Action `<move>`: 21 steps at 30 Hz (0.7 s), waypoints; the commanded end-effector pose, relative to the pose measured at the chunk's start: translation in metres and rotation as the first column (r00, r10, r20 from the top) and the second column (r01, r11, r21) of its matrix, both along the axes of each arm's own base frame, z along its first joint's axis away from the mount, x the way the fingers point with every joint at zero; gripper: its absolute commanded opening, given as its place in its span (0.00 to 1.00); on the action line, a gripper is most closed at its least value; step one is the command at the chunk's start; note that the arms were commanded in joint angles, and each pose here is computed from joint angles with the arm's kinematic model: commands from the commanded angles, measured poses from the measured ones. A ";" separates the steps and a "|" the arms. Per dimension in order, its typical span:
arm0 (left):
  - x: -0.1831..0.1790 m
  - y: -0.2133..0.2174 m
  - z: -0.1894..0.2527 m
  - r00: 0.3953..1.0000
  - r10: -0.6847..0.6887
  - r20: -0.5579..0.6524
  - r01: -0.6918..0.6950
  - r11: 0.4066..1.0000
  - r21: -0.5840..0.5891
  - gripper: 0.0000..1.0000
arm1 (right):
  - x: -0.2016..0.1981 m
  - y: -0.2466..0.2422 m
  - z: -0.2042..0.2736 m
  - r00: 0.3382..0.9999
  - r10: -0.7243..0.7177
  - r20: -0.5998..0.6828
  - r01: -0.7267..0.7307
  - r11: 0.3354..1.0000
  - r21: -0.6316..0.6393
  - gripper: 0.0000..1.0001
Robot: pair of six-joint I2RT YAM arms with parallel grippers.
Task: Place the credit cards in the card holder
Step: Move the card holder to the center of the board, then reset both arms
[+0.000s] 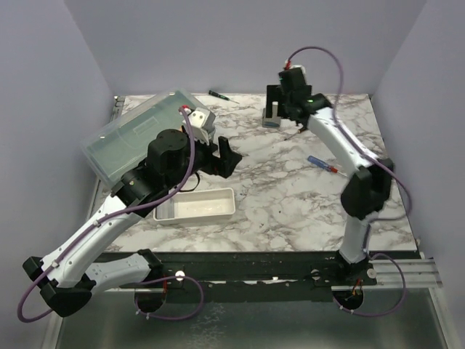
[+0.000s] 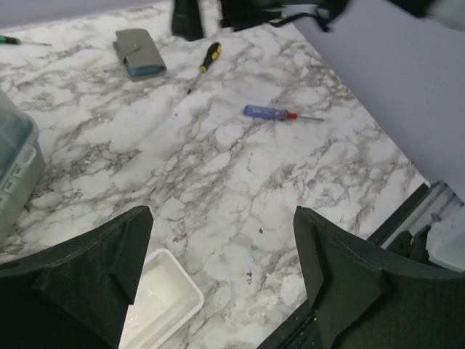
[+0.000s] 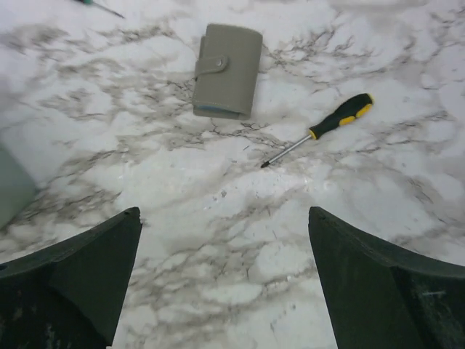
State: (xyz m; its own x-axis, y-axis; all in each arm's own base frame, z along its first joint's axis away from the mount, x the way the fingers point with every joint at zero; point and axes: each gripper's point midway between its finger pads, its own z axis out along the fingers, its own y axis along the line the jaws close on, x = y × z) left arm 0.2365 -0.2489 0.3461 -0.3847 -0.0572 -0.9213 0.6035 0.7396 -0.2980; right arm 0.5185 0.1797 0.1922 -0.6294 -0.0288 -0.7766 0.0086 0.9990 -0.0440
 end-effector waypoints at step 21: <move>-0.013 0.089 0.203 0.859 0.356 0.367 -0.193 0.891 -0.411 0.99 | -0.330 -0.084 0.354 0.614 0.084 0.784 -0.483 0.827 0.289 1.00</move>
State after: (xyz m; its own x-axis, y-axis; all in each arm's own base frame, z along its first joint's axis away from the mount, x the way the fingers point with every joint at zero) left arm 0.2296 -0.1778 0.5244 0.0451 -0.4025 -0.9143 0.5315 0.7846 -0.3192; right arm 0.2082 0.0971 0.5320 0.0449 0.3485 -0.9362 -0.3893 0.8692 0.3049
